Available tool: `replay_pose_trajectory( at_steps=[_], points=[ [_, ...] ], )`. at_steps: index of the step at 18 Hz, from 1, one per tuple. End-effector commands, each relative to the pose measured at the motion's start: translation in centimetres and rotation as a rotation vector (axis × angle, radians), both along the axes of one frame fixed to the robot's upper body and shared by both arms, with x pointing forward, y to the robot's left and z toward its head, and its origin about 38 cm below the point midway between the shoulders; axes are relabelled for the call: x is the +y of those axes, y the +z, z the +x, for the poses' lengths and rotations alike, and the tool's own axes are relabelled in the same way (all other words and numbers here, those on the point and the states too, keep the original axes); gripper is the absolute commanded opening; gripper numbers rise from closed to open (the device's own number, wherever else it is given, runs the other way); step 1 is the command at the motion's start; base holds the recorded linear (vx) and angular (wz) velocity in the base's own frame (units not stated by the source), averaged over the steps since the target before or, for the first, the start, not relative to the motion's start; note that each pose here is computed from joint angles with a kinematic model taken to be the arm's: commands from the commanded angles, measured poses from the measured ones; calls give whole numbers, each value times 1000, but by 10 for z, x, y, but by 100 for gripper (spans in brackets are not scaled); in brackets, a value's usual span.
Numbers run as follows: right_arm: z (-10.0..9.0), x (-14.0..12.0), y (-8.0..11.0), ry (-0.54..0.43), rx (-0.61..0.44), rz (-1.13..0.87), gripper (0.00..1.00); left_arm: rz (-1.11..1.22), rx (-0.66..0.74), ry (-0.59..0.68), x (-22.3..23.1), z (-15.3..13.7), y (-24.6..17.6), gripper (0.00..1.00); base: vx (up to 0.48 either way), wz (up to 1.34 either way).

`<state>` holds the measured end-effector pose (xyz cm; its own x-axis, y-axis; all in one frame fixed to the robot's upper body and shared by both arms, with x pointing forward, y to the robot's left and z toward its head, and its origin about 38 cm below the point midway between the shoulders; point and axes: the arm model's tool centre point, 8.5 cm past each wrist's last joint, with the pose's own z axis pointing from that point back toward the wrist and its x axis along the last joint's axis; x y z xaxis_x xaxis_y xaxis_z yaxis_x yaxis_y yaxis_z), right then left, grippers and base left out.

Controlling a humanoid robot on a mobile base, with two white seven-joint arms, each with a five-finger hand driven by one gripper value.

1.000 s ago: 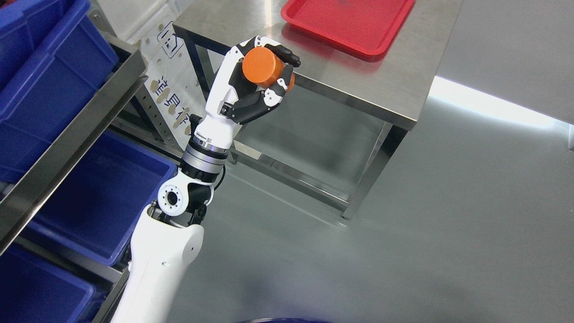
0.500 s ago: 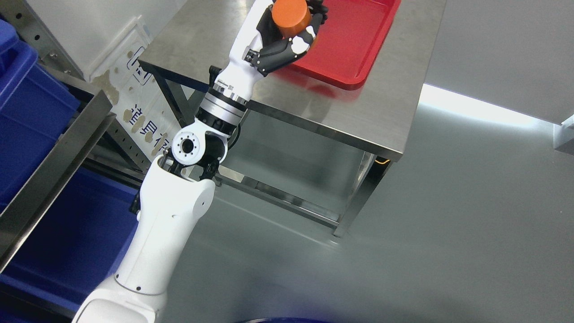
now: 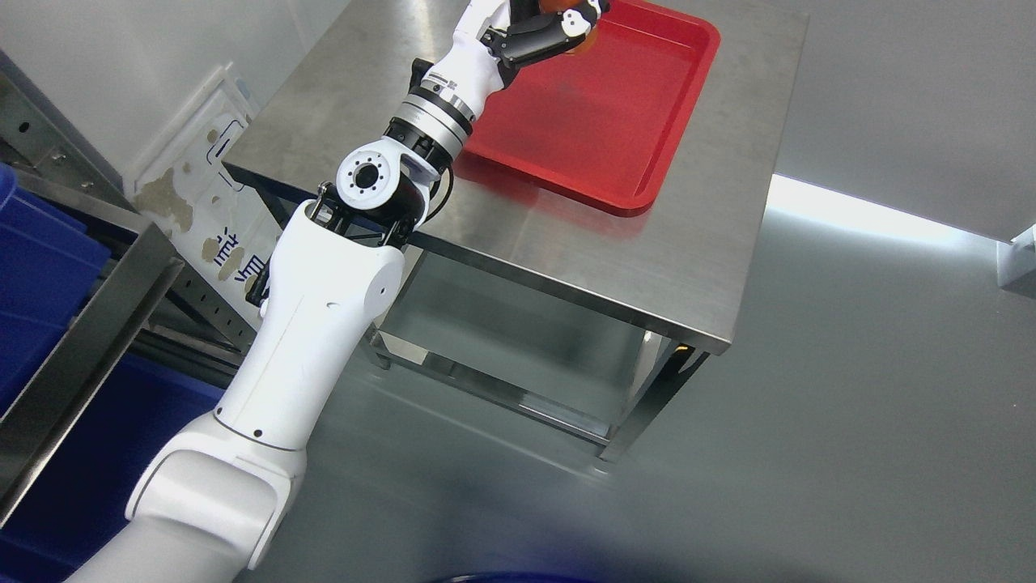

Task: Grab orange capacitor from left shelf to right desk
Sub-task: 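Extend the left hand over the red tray and lower the capacitor, then open the left hand to release the capacitor upright in the tray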

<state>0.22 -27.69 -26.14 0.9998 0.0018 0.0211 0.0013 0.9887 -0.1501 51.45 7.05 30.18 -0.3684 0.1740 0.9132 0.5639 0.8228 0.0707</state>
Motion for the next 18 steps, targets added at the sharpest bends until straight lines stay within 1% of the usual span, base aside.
replay_pose_trajectory(
  at_steps=[1, 4, 8, 11, 14, 15, 17, 18],
  points=[
    [-7, -11, 1, -14, 1, -17, 100, 159, 273, 94, 22, 40, -91, 2, 135, -37],
    [-7, -11, 1, -14, 1, -17, 100, 187, 294, 100, 22, 44, -98, 3, 111, 1],
    [-7, -11, 1, -14, 1, -17, 100, 263, 297, 54, 3, 36, -112, 4, 68, -29],
    [-7, -11, 1, -14, 1, -17, 100, 274, 272, 49, -1, 38, -101, 8, 30, -5],
    [-7, -11, 1, -14, 1, -17, 100, 247, 257, 66, 5, 44, -87, 18, 0, 0],
    [-7, -11, 1, -14, 1, -17, 100, 237, 255, 71, 6, 46, -84, 22, 0, 0],
    [-7, -11, 1, -14, 1, -17, 100, 238, 248, 71, 6, 46, -81, 38, -7, 11],
    [-7, -11, 1, -14, 1, -17, 100, 237, 243, 71, 6, 46, -79, 44, 0, 0]
  ],
)
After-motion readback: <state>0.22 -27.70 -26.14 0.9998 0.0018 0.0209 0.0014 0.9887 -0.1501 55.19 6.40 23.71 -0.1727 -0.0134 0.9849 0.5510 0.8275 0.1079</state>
